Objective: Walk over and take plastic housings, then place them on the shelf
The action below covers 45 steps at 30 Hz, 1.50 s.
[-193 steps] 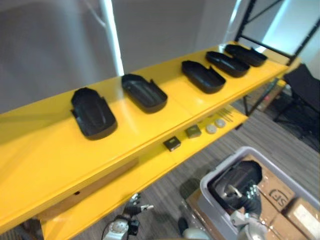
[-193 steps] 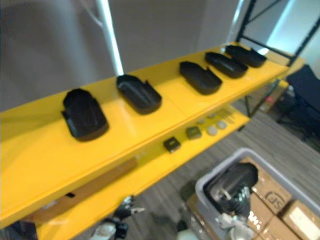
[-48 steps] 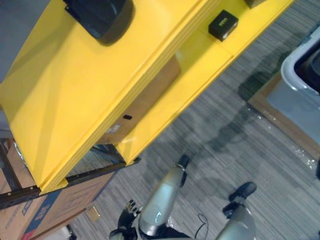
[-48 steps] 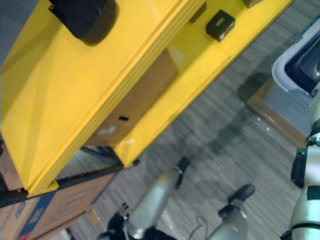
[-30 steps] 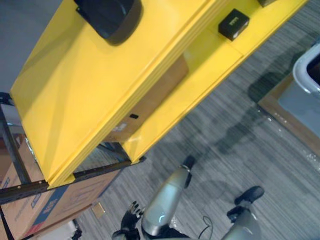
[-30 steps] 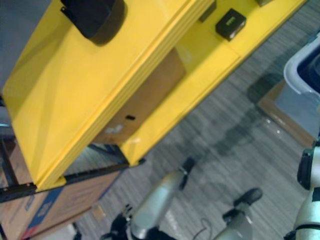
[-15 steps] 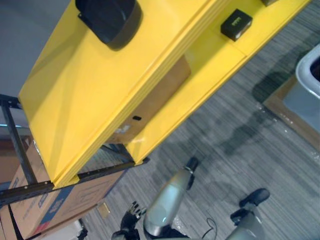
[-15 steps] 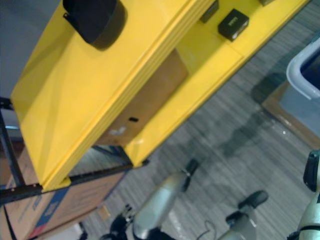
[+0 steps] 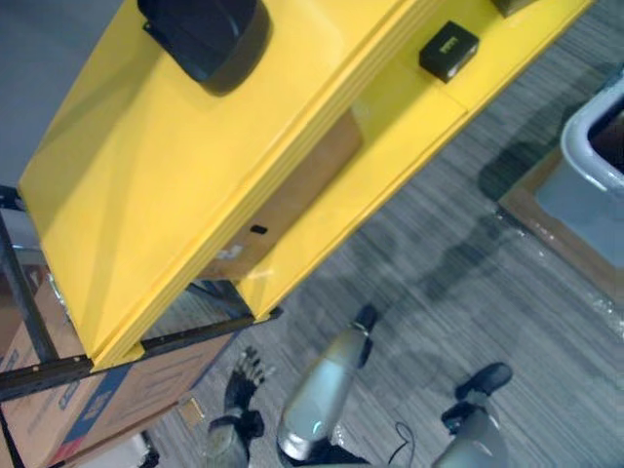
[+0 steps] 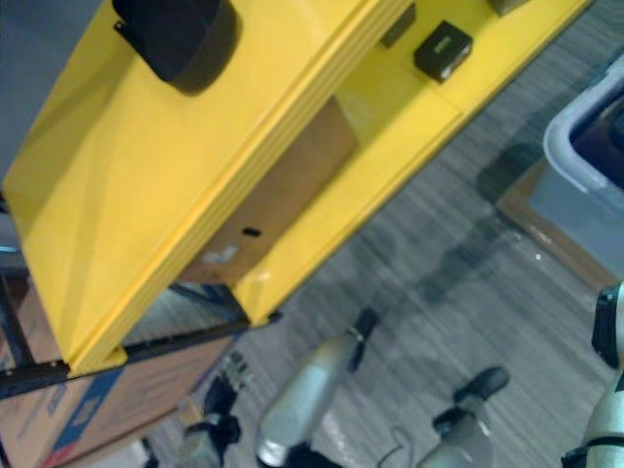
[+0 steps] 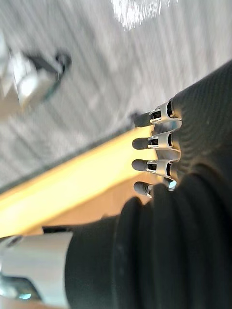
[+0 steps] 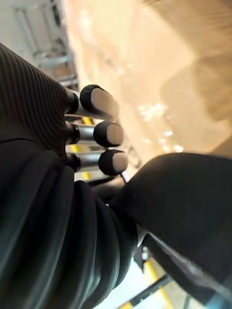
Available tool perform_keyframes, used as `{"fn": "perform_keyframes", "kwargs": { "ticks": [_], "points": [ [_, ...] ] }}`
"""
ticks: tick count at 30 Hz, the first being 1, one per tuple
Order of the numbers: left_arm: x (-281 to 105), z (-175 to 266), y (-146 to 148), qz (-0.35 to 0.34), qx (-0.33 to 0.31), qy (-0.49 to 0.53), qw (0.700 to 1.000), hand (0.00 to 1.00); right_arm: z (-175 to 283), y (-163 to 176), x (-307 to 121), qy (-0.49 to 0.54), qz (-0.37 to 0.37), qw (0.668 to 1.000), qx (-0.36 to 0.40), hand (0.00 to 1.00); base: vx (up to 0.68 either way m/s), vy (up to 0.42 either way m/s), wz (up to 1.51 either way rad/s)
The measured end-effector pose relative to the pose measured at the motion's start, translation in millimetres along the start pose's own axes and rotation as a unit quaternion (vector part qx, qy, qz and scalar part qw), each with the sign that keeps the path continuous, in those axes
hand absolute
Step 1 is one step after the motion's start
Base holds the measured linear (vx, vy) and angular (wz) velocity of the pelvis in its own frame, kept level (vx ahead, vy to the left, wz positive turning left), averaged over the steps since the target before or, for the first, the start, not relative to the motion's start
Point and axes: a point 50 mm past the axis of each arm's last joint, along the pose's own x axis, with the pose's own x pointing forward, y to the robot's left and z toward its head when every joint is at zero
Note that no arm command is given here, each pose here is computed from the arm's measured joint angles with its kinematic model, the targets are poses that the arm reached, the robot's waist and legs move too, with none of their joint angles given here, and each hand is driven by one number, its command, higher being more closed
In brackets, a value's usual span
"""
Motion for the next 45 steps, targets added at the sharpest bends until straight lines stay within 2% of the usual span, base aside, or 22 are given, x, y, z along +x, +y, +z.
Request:
{"fn": "perform_keyframes", "kwargs": {
  "ticks": [5, 10, 14, 21, 25, 28, 32, 36, 42, 45],
  "points": [
    [15.3, 49.9, -20.8, -0.024, -0.019, -0.105, 0.994, 0.00, 0.7, -0.7, 0.5, -0.004, 0.001, 1.000, -0.003, 1.00, -0.06, -0.004, -0.07],
    [17.7, 108.2, -44.3, -0.064, -0.044, -0.224, 0.972, 0.00, 1.1, 3.1, -1.6, 0.001, 0.008, 1.000, 0.009, 1.00, -0.05, -0.005, -0.14],
    [19.7, 135.7, -62.7, -0.107, -0.037, -0.275, 0.955, 0.00, 1.5, 17.0, -9.5, -0.001, 0.029, 0.999, 0.014, 1.00, -0.04, 0.015, -0.12],
    [19.7, 147.9, -107.4, -0.218, -0.004, -0.272, 0.937, 0.00, 4.9, 39.1, -24.1, -0.015, 0.057, 0.998, 0.035, 1.00, -0.04, 0.019, -0.15],
    [23.0, 146.0, -127.6, -0.259, 0.023, -0.240, 0.935, 0.00, 31.3, 44.8, -38.5, -0.090, 0.038, 0.992, 0.075, 1.00, -0.04, 0.003, -0.16],
    [25.5, 146.0, -132.5, -0.262, 0.029, -0.227, 0.938, 0.00, 51.4, 45.3, -49.9, -0.143, 0.030, 0.985, 0.097, 1.00, -0.03, 0.001, -0.08],
    [39.2, 158.8, -136.3, -0.252, 0.055, -0.220, 0.941, 0.00, 82.1, 42.9, -75.1, -0.250, 0.012, 0.957, 0.148, 1.00, -0.04, 0.011, -0.15],
    [53.1, 182.8, -133.1, -0.235, 0.070, -0.225, 0.943, 0.00, 108.5, 35.6, -107.3, -0.350, 0.006, 0.913, 0.210, 1.00, -0.03, 0.017, -0.12],
    [66.6, 211.2, -132.0, -0.237, 0.019, -0.207, 0.949, 0.00, 107.8, 39.4, -152.9, -0.435, 0.019, 0.858, 0.273, 1.00, -0.02, 0.023, -0.11],
    [72.4, 210.9, -129.1, -0.230, -0.004, -0.188, 0.955, 0.00, 99.8, 43.2, -172.8, -0.465, 0.030, 0.838, 0.283, 1.00, 0.03, 0.022, -0.12]
  ]
}}
